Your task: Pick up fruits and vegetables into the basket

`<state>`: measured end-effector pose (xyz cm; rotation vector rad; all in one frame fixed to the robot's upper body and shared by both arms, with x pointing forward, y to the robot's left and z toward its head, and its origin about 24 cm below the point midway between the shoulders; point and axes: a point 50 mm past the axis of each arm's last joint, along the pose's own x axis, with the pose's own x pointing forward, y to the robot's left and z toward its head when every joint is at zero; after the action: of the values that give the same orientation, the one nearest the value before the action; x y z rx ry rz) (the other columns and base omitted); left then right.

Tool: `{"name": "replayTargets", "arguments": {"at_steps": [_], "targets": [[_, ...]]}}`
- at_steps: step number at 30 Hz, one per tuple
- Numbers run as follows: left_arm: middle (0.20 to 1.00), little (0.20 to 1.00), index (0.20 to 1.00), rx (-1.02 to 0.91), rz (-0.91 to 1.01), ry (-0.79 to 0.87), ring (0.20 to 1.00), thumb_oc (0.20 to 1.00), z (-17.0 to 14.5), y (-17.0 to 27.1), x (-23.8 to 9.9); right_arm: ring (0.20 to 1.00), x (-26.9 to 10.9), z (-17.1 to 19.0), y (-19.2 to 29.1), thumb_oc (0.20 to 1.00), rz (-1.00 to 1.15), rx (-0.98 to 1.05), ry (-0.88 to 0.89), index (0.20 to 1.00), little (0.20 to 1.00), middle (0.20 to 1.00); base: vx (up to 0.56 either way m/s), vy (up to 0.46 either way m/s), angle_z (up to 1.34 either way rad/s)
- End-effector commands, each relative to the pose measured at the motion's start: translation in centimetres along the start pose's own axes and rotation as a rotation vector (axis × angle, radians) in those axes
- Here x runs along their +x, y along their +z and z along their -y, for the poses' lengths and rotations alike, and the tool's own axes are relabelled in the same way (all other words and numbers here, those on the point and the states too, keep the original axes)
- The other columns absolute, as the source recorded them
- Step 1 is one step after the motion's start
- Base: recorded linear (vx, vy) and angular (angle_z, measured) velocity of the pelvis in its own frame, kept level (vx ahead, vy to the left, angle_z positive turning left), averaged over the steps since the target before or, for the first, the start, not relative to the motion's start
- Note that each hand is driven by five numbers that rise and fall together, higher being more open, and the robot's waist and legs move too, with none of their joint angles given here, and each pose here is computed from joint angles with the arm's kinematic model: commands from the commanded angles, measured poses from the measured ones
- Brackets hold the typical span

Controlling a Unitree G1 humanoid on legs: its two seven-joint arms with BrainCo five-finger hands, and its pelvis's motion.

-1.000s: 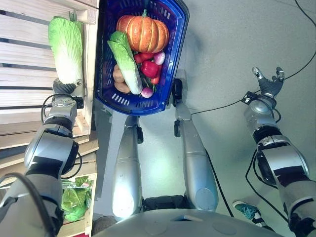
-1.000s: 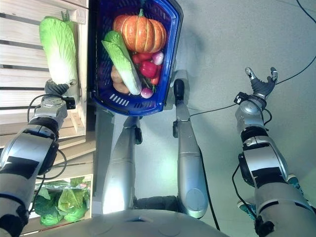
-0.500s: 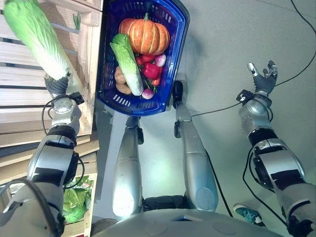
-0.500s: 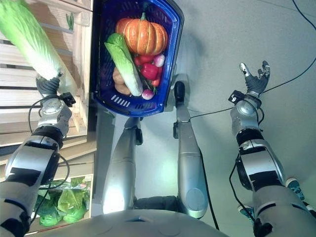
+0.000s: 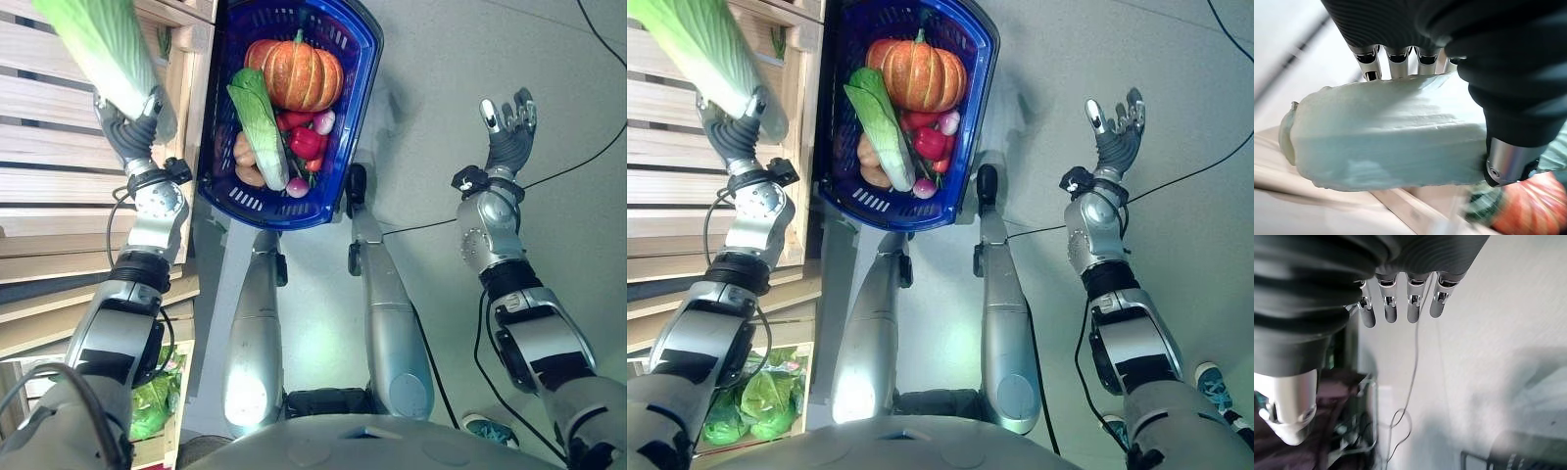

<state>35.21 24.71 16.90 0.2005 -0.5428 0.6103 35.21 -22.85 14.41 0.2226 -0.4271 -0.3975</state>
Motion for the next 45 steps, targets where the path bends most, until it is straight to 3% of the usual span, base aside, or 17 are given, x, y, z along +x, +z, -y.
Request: {"name": "replayTargets", "arguments": {"at_steps": [1,23,45], "targets": [[0.200,0.200,0.200,0.020,0.154,-0.068,0.200,0.200,0.5,2.3,0.2,1.000,-0.9,0.1,1.6,1.000,0.111,-0.006,0.059,1.000,1.000,1.000,0.00,0.000,0.00],[0.200,0.200,0.200,0.149,0.355,-0.753,0.200,0.200,5.4,7.5,-3.2,1.000,-5.0,-7.0,5.1,1.000,0.106,0.180,0.734,1.000,1.000,1.000,0.00,0.000,0.00],[0.200,0.200,0.200,0.215,0.435,-1.101,0.200,0.200,9.1,9.2,-6.6,1.000,-6.9,-10.9,6.2,1.000,0.042,0.243,0.975,1.000,1.000,1.000,0.00,0.000,0.00]]}}
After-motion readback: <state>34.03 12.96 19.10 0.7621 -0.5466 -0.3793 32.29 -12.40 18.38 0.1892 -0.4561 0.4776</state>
